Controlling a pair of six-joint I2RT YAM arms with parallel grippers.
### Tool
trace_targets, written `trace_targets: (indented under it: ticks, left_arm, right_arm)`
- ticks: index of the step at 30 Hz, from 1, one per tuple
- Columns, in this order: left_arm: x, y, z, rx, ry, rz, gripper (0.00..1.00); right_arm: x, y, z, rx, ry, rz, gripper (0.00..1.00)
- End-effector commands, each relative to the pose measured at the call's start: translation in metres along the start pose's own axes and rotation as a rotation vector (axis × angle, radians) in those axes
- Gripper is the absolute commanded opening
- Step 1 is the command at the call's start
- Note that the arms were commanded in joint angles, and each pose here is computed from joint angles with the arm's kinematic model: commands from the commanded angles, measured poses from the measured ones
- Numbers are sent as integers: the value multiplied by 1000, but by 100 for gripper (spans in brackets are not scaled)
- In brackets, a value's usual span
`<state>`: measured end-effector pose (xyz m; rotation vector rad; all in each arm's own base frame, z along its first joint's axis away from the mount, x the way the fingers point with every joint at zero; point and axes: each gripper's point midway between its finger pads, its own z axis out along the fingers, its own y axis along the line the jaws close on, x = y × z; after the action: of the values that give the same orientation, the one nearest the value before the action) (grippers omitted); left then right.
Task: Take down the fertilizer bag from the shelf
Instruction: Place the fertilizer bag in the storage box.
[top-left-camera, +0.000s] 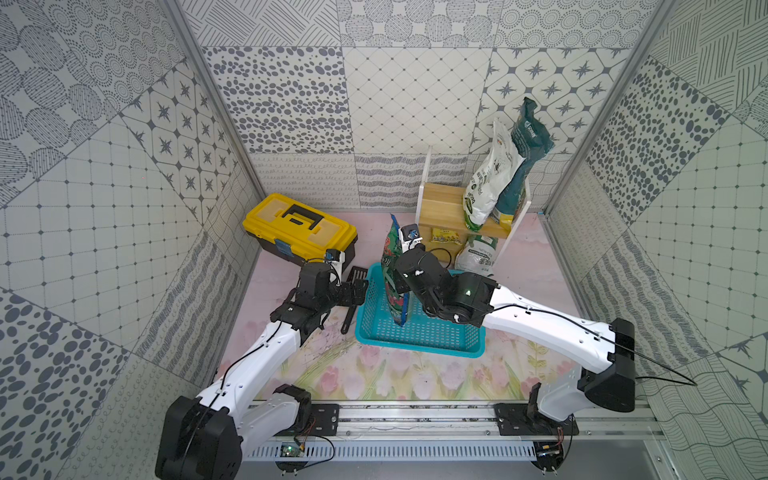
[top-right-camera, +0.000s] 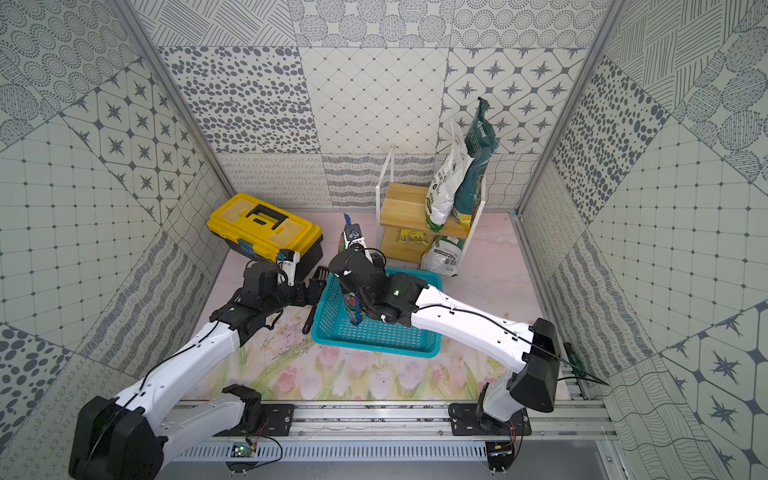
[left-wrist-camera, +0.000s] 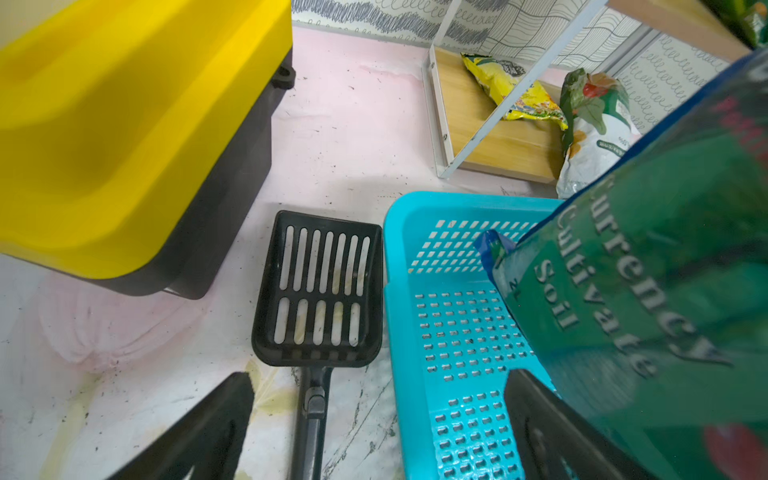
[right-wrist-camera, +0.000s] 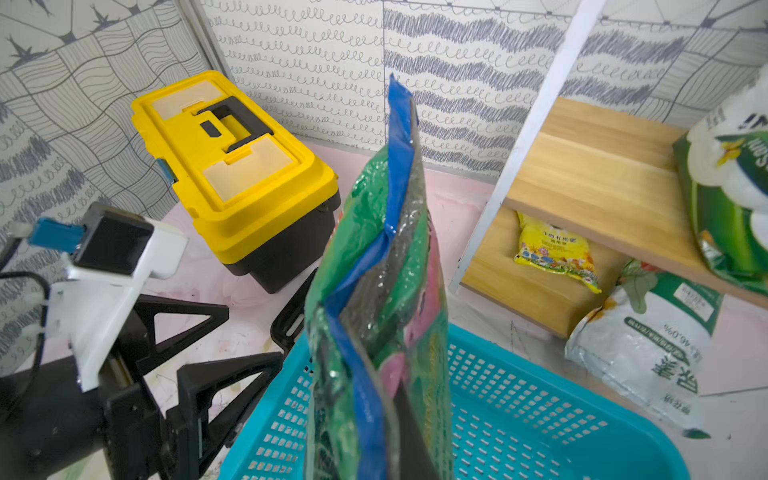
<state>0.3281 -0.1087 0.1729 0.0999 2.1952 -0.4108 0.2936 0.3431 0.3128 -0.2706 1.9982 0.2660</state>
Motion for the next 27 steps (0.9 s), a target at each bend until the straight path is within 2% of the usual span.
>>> trace_targets:
  ticks: [1, 3, 8, 15, 19, 27]
  left_arm:
    - [-10, 24, -9, -136, -14, 6, 100]
    - [-13, 36, -12, -177, -26, -25, 100]
    - [-20, 48, -15, -164, -70, -123, 100]
    - [-25, 53, -22, -191, -92, -111, 100]
    - [-24, 54, -23, -195, -96, -112, 100]
    - [-25, 55, -24, -199, -99, -117, 100]
  right_arm:
    - [-60, 11, -10, -57, -214, 324, 0]
    - [-50, 21, -2, -74, -188, 337, 0]
    - [-22, 40, 18, -52, -144, 339, 0]
    - [29, 65, 50, -21, -55, 322, 0]
    - [54, 80, 64, -22, 4, 257, 0]
    - [99, 121, 73, -171, 143, 150, 12]
